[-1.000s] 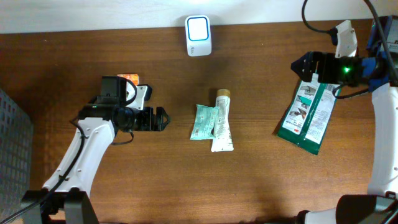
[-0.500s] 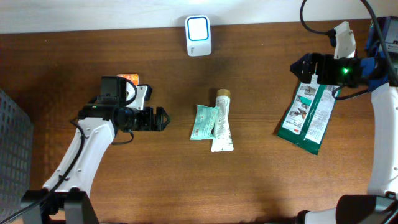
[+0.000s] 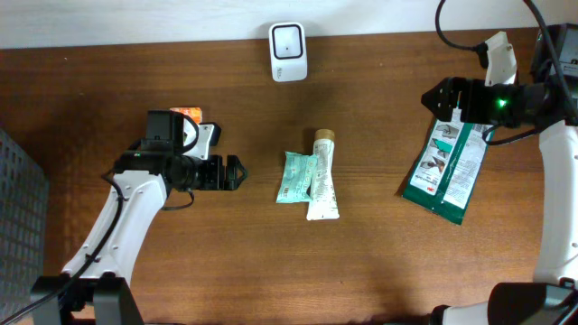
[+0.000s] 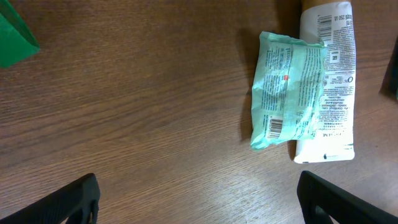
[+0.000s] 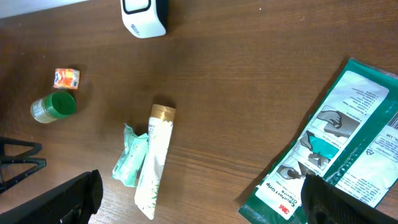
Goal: Scan the item barcode
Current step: 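Place the package on the table's right side and release, then grasp the white-and-gold tube with the right gripper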
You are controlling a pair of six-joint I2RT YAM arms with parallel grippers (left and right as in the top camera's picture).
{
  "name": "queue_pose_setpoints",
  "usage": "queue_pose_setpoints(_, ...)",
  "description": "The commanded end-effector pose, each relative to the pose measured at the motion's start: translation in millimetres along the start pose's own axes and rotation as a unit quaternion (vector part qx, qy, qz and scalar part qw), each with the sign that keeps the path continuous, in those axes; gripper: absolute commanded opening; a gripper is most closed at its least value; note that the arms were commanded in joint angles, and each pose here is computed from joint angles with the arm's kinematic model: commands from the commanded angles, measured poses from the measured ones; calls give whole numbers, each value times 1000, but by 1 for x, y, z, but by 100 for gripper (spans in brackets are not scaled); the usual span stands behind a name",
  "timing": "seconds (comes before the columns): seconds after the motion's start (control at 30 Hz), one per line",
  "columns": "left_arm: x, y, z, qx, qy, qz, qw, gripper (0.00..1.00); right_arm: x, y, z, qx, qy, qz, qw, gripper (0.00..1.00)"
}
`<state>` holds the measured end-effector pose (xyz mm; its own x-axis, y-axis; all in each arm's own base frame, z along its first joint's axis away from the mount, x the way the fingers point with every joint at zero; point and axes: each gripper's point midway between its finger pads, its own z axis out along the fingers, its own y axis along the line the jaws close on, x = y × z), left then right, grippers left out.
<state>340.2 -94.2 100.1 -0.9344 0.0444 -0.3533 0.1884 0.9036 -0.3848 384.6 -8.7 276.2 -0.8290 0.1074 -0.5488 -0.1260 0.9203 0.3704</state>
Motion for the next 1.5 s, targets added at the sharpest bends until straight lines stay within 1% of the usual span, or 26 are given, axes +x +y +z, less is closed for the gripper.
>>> queue_pose_setpoints(0.0, -6, -1, -6, 1, -12, 4, 1000, 99, 2, 1, 5, 1, 8, -8, 1000, 99)
queue_pose_setpoints(0.17, -6, -1, -6, 1, -12, 4, 1000, 99, 9, 17, 17, -3, 28, -28, 999, 98)
queue_pose_setpoints(0.27, -6, -1, -6, 1, -12, 4, 1000, 99, 8, 30, 22, -13, 27, -45, 999, 98)
queue_pose_setpoints(0.37, -6, 21, -7, -64, -11, 10, 998, 99, 6, 30, 22, -14, 24, -42, 999, 98)
queue_pose_setpoints(0.43, -6, 29, -8, -86, -12, 10, 996, 99, 6, 32, 22, -18, 24, -42, 999, 98)
queue_pose_setpoints(0.63, -6, 28, -8, -84, -12, 10, 996, 99, 10, 38, 21, -37, 31, -37, 998, 98)
queue_pose_setpoints(0.7, -11, 17, -7, -52, -22, 14, 998, 99, 17, 42, 23, -46, 44, -30, 997, 99)
queue_pose_setpoints(0.73, -11, 16, -7, -50, -22, 14, 998, 99, 22, 46, 27, -51, 53, -31, 997, 100)
queue_pose_setpoints(0.8, -11, 15, -7, -50, -22, 15, 998, 99, 40, 56, 44, -61, 86, -23, 994, 95)
queue_pose_setpoints(0.83, -11, 19, -7, -59, -21, 15, 998, 99, 53, 60, 61, -62, 110, 0, 992, 94)
queue_pose_setpoints(0.87, -13, 21, -7, -66, -25, 16, 997, 93, 61, 62, 75, -64, 127, 16, 990, 93)
queue_pose_setpoints(0.93, -23, 19, -12, -66, -42, 23, 997, 89, 77, 65, 99, -69, 157, 26, 985, 91)
queue_pose_setpoints(1.0, -48, 11, -28, -65, -72, 34, 995, 84, 99, 72, 128, -75, 201, 30, 976, 89)
queue_pose_setpoints(1.03, -62, 6, -38, -65, -90, 40, 993, 84, 108, 77, 140, -78, 216, 27, 973, 88)
queue_pose_setpoints(1.07, -73, 2, -46, -64, -104, 45, 991, 78, 116, 81, 151, -80, 229, 25, 970, 87)
queue_pose_setpoints(1.1, -84, -2, -55, -64, -121, 51, 989, 77, 128, 89, 169, -83, 246, 19, 965, 83)
queue_pose_setpoints(1.13, -90, -4, -60, -64, -129, 55, 988, 77, 134, 92, 181, -77, 254, 5, 964, 79)
queue_pose_setpoints(1.2, -94, -5, -61, -66, -136, 70, 986, 78, 143, 87, 205, -32, 263, 11, 964, 78)
queue_pose_setpoints(1.27, -94, -1, -62, -77, -136, 73, 985, 78, 153, 88, 220, -28, 275, 8, 961, 76)
queue_pose_setpoints(1.33, -95, 0, -62, -79, -138, 74, 984, 81, 163, 79, 236, -12, 289, 10, 957, 68)
queue_pose_setpoints(1.4, -96, 3, -63, -89, -139, 73, 984, 82, 175, 74, 243, -9, 303, 15, 953, 62)
queue_pose_setpoints(1.47, -96, 4, -63, -90, -139, 73, 983, 82, 189, 80, 246, -48, 311, 2, 949, 62)
